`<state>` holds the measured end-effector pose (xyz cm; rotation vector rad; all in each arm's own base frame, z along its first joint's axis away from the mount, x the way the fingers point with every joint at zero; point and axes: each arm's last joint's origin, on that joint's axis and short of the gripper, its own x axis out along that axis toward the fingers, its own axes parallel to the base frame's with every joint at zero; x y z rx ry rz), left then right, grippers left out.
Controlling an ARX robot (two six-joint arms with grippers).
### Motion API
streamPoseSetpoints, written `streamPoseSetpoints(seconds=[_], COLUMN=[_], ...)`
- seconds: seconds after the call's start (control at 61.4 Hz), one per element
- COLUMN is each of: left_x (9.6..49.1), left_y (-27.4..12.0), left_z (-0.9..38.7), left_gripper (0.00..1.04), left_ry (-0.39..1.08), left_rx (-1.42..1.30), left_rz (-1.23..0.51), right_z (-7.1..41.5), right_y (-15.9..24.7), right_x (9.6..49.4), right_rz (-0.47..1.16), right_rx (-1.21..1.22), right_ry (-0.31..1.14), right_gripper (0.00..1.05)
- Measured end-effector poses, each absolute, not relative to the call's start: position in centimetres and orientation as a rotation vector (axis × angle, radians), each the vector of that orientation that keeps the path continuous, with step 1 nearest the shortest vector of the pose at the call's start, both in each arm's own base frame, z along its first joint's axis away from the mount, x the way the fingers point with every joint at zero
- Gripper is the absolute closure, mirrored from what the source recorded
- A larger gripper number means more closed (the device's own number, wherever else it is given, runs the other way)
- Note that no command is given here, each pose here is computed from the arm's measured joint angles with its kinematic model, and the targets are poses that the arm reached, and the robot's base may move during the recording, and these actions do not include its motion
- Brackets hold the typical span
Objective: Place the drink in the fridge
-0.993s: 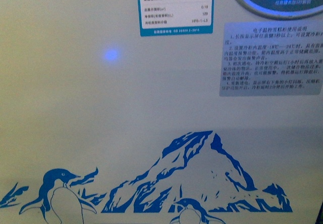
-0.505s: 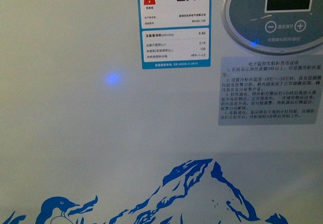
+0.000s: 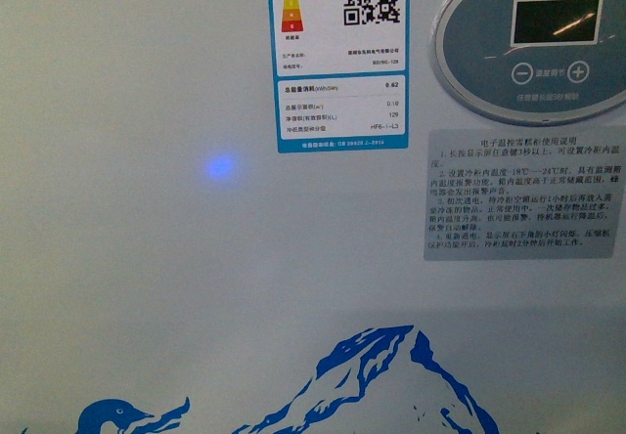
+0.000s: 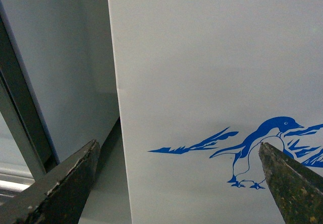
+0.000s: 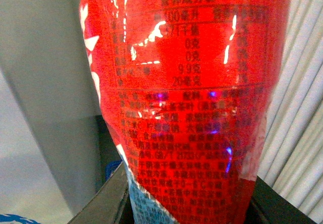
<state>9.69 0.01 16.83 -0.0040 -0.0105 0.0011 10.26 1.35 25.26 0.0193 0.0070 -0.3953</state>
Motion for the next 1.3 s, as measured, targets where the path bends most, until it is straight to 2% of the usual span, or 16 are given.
streamPoseSetpoints(seconds=[1.302], left_x=[9.69], left_y=[0.01], left_z=[16.84], left_gripper=[0.08], left_ry=[-0.011], left_rx=[-0.004], left_rz=[0.0], right_z=[25.22], right_y=[1.23], right_x=[10.09], right_rz=[-0.402], right_rx=[0.026], right_ry=[-0.004], right_gripper=[0.67])
